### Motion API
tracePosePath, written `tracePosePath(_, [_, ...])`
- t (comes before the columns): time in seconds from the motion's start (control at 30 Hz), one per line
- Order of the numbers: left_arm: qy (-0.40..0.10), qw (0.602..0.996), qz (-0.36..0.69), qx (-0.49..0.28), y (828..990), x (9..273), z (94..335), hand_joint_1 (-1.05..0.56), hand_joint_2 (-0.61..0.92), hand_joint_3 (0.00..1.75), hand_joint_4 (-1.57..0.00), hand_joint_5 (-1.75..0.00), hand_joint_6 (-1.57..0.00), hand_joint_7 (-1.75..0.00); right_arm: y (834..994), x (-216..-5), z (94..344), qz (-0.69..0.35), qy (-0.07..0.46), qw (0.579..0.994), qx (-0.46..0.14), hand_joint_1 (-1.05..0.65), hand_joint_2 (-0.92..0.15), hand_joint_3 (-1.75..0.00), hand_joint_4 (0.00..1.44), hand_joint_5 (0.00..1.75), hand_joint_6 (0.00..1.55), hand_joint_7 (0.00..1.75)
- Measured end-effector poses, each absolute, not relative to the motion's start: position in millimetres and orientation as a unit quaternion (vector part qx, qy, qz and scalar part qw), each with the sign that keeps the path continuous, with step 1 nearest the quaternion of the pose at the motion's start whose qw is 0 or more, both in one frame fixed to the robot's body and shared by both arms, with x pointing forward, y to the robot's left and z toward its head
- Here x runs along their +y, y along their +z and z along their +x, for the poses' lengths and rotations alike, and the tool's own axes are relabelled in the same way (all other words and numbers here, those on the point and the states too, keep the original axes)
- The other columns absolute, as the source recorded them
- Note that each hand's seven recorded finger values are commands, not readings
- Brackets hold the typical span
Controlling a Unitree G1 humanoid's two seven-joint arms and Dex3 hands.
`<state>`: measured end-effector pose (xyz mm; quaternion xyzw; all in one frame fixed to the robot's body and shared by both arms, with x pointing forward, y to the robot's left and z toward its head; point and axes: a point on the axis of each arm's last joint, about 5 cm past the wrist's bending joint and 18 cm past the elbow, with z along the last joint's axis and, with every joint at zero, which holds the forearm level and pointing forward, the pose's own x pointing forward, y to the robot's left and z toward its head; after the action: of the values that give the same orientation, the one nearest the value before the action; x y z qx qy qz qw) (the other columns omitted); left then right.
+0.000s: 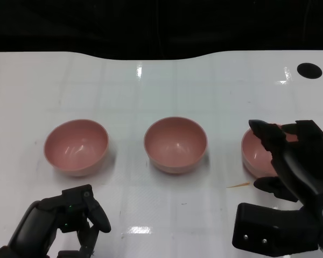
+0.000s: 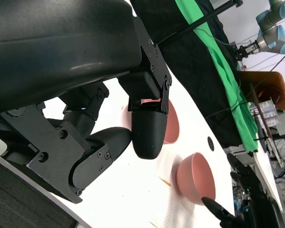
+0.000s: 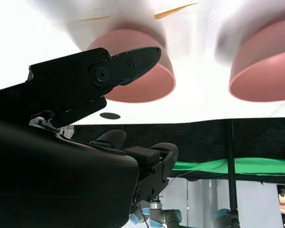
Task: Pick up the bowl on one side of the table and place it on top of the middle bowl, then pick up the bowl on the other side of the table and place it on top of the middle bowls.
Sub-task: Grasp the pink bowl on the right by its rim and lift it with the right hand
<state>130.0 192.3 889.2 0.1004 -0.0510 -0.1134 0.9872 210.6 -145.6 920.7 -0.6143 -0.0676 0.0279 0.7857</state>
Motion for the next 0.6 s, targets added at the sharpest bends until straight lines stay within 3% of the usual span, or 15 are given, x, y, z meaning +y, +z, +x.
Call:
tracePosePath(0.37, [-0.115,0.987,0.102,-0.052,890.4,192.4,132.2,-0.16,0.48,1.26,-0.81,-1.73,-0.77,-1.50,909.9,-142.7,226.5,-0.641,0.044,0.765,-0.027,-0.64,-0.89,-0.01,0.07,0.66,0.22,0.14])
tracePosePath(0.6, [-0.120,0.986,0.103,-0.059,892.5,190.7,135.3,-0.16,0.48,1.23,-0.83,-1.69,-0.80,-1.41,904.3,-145.0,233.0,-0.656,0.075,0.751,0.003,-0.63,-0.88,0.00,0.18,0.52,0.36,0.06])
